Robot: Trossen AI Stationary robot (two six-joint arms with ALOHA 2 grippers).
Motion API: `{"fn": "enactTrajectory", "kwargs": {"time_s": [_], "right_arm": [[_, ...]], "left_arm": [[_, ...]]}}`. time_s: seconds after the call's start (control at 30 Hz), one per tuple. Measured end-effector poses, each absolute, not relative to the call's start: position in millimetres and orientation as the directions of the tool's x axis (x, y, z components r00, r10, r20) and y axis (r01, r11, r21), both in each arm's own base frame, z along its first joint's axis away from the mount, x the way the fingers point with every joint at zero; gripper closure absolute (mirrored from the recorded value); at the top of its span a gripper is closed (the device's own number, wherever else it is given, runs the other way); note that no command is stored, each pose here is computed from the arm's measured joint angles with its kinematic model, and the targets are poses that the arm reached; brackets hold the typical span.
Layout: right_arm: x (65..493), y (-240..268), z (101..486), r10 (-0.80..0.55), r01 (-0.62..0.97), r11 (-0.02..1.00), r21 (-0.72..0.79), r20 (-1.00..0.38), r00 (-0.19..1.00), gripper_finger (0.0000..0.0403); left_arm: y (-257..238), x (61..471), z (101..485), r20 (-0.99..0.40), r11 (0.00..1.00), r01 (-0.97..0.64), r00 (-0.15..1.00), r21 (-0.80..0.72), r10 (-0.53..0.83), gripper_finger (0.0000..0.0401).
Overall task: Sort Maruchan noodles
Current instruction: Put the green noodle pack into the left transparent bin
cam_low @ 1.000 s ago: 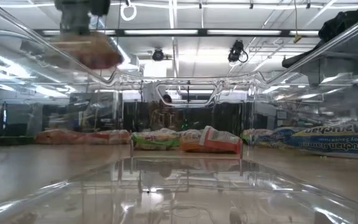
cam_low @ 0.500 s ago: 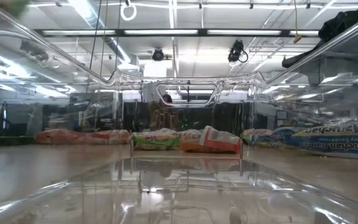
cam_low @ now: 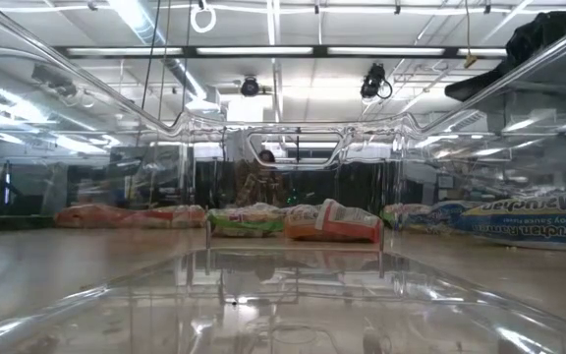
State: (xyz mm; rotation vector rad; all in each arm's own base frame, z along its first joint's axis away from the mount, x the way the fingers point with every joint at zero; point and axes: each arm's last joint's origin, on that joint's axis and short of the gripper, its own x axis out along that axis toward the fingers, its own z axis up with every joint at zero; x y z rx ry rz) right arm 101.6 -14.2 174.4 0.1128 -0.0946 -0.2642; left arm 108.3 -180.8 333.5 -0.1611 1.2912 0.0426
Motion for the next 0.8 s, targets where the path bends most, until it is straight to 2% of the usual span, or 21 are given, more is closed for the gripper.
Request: {"fn": "enactTrajectory", "kwargs": {"time_s": [0.13, 0.3, 0.4, 0.47, 0.57, 0.67, 0.8], "right_arm": [[101.1, -14.4, 178.6, -0.273, 0.246, 0.949, 0.197, 0.122, 0.954, 0.0389], [99.1, -14.3, 189.0, -0.274, 0.138, 0.868, 0.477, 0.229, 0.934, 0.0389], [97.3, -15.5, 194.2, -0.320, 0.119, 0.822, 0.557, 0.279, 0.905, 0.0389], [96.2, -16.1, 197.1, -0.342, 0.102, 0.798, 0.594, 0.307, 0.888, 0.0389], [95.6, -14.8, 204.0, -0.317, 0.069, 0.812, 0.580, 0.339, 0.886, 0.0389], [98.1, -10.4, 219.0, -0.264, 0.045, 0.845, 0.533, 0.341, 0.902, 0.0391], [108.3, -3.1, 246.1, -0.224, 0.059, 0.888, 0.457, 0.316, 0.922, 0.0394]], "left_arm": [[-206.3, 117.4, 317.7, -0.970, 0.982, -0.139, 0.226, -0.125, -0.092, 0.0381], [-235.9, 121.2, 292.7, -0.989, 0.985, -0.144, 0.123, -0.094, -0.077, 0.0381], [-246.8, 122.9, 293.4, -0.995, 0.986, -0.156, 0.090, -0.061, -0.047, 0.0381], [-247.8, 125.0, 299.8, -0.994, 0.986, -0.165, 0.110, -0.006, 0.012, 0.0381], [-240.6, 127.4, 305.6, -0.972, 0.968, -0.203, 0.154, 0.146, 0.179, 0.0381], [-237.3, 129.1, 297.3, -0.949, 0.955, -0.213, 0.196, 0.206, 0.248, 0.0381], [-234.5, 128.0, 272.6, -0.932, 0.934, -0.185, 0.142, 0.307, 0.334, 0.0381]]}}
